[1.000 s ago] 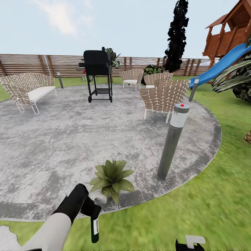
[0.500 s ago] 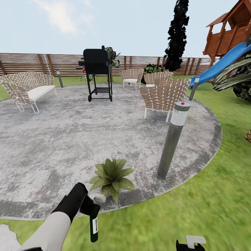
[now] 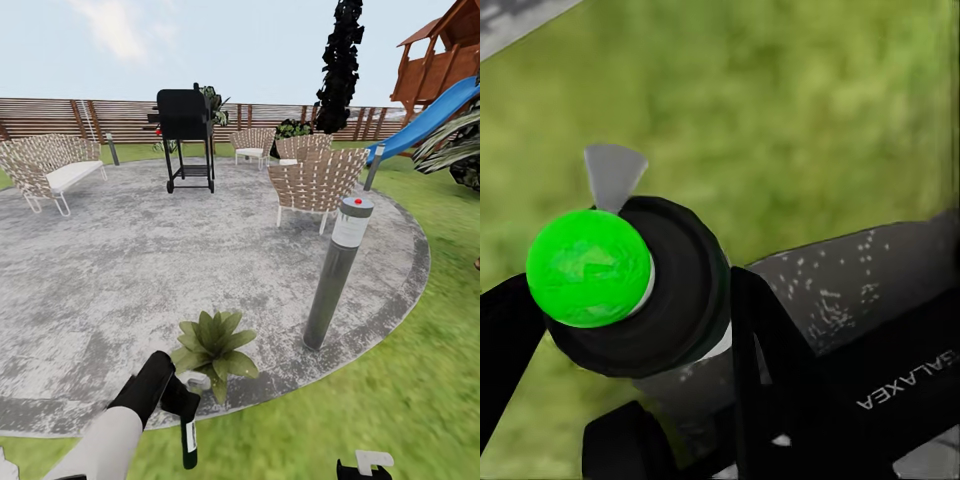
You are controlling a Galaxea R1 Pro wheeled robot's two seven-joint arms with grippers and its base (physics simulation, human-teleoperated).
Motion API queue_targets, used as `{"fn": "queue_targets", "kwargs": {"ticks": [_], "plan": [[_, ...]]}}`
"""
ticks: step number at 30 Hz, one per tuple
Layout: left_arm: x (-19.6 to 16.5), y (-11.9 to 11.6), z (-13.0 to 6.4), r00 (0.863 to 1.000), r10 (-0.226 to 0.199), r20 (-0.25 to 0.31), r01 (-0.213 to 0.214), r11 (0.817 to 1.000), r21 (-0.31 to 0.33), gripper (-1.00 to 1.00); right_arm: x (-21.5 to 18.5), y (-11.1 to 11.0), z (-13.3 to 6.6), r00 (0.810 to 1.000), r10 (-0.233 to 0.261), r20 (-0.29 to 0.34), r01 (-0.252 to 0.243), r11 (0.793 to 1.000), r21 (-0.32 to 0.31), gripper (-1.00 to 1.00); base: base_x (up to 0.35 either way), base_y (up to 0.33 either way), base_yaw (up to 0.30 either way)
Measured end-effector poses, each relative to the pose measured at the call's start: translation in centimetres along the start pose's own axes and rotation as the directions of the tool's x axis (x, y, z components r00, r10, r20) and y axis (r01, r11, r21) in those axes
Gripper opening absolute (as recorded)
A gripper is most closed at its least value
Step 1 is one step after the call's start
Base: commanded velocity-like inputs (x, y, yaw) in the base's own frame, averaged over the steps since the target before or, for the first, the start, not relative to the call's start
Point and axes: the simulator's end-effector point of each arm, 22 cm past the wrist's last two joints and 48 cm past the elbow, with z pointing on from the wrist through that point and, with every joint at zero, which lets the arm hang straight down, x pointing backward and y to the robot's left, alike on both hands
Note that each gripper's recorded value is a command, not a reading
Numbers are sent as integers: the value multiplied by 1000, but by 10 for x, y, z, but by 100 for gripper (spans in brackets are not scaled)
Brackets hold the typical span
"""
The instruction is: Pick up the pesticide atomizer in the garden and spray insectifuge to fully cover both potted plants in the garden.
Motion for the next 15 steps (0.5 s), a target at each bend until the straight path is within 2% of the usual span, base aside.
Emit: {"fn": "queue_targets", "kwargs": {"ticks": [5, 9, 15], "plan": [[-4, -5, -2, 1000, 4, 6, -4, 1000, 9, -100, 0, 0, 0, 1000, -1, 0, 1, 1000, 0, 100, 0, 0, 0], [-12, -24, -9, 1000, 11, 15, -12, 996, 93, -100, 0, 0, 0, 1000, -1, 0, 1, 1000, 0, 100, 0, 0, 0], [-27, -27, -24, 999, 18, 40, -23, 992, 125, -100, 0, 0, 0, 1000, -1, -1, 1, 1000, 0, 100, 0, 0, 0]]}}
